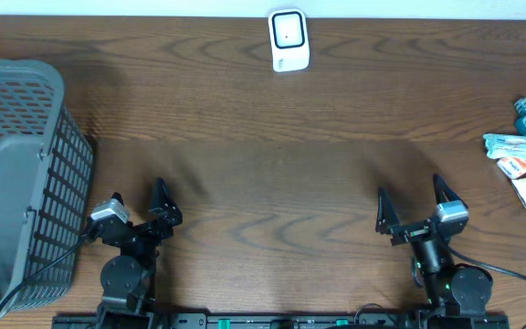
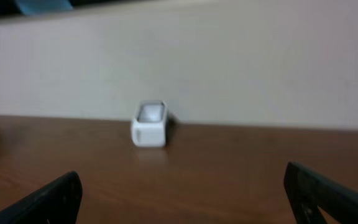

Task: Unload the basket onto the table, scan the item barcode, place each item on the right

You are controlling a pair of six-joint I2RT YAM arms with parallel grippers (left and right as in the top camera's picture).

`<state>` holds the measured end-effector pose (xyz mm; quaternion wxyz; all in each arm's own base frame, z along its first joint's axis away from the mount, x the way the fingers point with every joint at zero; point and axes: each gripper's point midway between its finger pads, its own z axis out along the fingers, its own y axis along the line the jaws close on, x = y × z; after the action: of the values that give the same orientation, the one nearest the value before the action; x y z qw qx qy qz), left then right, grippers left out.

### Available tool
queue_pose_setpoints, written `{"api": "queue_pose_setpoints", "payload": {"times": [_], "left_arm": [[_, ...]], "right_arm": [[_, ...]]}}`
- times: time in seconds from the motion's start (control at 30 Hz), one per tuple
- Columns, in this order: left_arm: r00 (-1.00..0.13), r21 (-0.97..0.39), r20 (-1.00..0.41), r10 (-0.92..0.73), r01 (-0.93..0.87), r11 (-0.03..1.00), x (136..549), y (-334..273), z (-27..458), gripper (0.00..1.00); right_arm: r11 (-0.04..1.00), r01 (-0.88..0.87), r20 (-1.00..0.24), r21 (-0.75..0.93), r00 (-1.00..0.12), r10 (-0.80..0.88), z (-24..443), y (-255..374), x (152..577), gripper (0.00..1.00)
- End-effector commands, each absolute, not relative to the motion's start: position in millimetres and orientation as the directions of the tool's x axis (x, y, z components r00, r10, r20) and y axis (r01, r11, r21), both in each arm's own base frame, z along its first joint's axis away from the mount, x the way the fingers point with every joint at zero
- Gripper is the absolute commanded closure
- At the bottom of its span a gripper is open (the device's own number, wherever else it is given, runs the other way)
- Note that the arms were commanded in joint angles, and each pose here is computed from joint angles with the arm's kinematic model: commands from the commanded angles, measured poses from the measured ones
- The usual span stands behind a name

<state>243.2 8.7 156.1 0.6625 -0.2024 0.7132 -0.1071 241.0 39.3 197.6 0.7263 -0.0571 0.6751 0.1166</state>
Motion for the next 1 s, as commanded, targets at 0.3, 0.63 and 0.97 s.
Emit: {"api": "queue_pose_setpoints", "payload": {"times": [0.3, 0.63, 0.97], "left_arm": [[-0.081, -0.413, -0.899, -0.431, -0.178, 0.893, 242.5, 10.7, 138.7, 0.02], [-0.081, -0.413, -0.899, -0.431, -0.178, 0.893, 242.5, 10.7, 138.7, 0.02], [-0.081, -0.413, -0.899, -0.431, -0.178, 0.893, 242.5, 10.7, 138.7, 0.02]], "right_arm": [[0.992, -0.098, -0.994, 0.079, -0.078, 0.072, 157.7, 18.5, 245.3, 0.01], [0.992, -0.095, -0.995, 0.079, -0.075, 0.072, 158.3, 17.7, 245.4, 0.01], [0.992, -0.094, -0.995, 0.079, -0.075, 0.072, 158.3, 17.5, 245.5, 0.01]]}}
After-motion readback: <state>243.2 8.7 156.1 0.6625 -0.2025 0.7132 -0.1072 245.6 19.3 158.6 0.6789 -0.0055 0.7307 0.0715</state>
